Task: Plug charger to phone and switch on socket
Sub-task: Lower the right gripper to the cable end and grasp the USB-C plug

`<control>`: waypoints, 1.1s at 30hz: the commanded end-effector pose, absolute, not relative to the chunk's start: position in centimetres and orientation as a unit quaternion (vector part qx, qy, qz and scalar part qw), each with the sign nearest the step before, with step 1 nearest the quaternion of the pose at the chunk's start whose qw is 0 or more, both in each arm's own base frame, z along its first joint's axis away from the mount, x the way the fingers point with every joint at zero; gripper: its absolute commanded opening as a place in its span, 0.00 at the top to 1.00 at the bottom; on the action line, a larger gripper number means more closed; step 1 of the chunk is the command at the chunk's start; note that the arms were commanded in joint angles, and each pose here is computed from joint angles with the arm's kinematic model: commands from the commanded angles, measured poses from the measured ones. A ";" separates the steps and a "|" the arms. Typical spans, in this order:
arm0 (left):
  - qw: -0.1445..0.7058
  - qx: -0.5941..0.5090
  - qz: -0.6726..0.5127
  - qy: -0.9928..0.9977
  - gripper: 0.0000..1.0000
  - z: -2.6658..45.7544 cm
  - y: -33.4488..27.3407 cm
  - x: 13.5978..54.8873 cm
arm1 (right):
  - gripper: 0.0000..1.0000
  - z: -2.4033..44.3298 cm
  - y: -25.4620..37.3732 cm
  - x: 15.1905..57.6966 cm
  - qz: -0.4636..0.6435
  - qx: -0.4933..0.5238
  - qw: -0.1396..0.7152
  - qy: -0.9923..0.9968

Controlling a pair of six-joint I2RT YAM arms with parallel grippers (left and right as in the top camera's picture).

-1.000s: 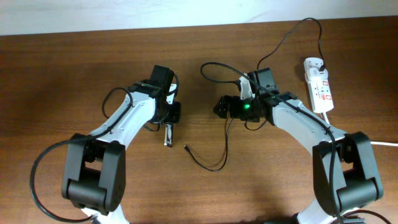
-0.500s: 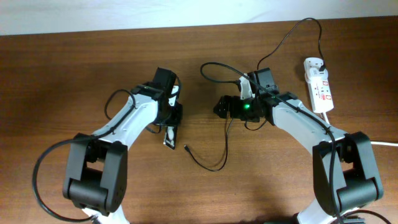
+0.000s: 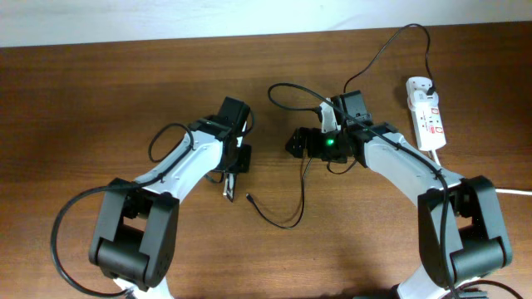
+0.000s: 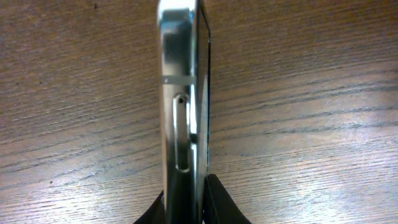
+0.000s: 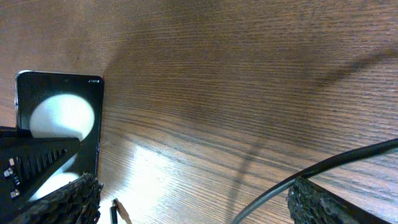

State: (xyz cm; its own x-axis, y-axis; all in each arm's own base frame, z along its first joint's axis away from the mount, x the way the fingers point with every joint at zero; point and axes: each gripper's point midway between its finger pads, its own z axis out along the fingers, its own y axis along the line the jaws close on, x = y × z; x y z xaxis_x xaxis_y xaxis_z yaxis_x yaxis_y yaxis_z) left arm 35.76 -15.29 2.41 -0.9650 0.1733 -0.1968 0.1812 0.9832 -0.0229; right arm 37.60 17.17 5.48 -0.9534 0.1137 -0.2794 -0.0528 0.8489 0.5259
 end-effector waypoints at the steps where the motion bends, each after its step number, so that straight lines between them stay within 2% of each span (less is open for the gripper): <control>1: 0.085 0.088 -0.011 0.992 0.93 1.4 -15.0 35.0 | 0.01 5.4 16.9 37.9 0.267 0.017 0.157 0.951; 4: 0.088 0.088 -0.012 0.992 1.00 1.5 -15.0 35.2 | 0.01 5.4 16.9 37.8 0.267 0.017 0.157 0.951; 8: 0.090 0.076 -0.035 0.992 1.00 2.8 -15.1 36.1 | 0.01 5.7 17.0 38.3 0.271 0.014 0.167 0.948; 11: 0.095 0.043 -0.174 0.979 1.00 7.2 -16.3 37.8 | 0.01 5.4 17.4 36.8 0.283 0.011 0.134 0.950; 12: 0.092 0.038 -0.218 0.971 1.00 7.9 -16.7 38.0 | 0.01 5.5 18.1 36.4 0.291 -0.021 0.134 0.947; 14: 0.087 0.014 -0.298 0.951 1.00 9.2 -15.9 38.7 | 0.06 5.9 20.4 35.1 0.310 -0.104 0.136 0.935; 18: 0.113 -0.014 -0.293 0.949 1.00 9.4 -12.1 40.4 | 0.18 5.4 25.7 31.3 0.290 -0.229 0.130 0.920; 20: 0.138 -0.023 -0.285 0.948 1.00 9.4 -10.3 41.6 | 0.27 4.6 27.5 29.7 0.243 -0.268 0.136 0.922; 22: 0.143 -0.022 -0.283 0.948 1.00 9.3 -9.7 41.9 | 0.30 3.9 28.8 28.5 0.196 -0.301 0.148 0.921; 27: 0.145 -0.025 -0.275 0.950 1.00 9.1 -9.3 42.0 | 0.32 3.1 30.2 26.4 0.138 -0.345 0.163 0.914; 33: 0.146 -0.026 -0.272 0.951 1.00 9.0 -9.2 42.0 | 0.49 0.9 29.6 25.2 0.121 -0.352 0.139 0.918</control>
State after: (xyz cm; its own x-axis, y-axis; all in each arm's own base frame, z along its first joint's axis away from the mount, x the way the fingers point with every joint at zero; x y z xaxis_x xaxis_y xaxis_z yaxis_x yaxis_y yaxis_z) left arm 41.24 -9.12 7.16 -0.9682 -0.1411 -0.2064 -0.0139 0.8545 -0.5193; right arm 25.55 30.12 2.42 -0.7081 -0.5997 -0.3726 -0.6830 0.7157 0.1459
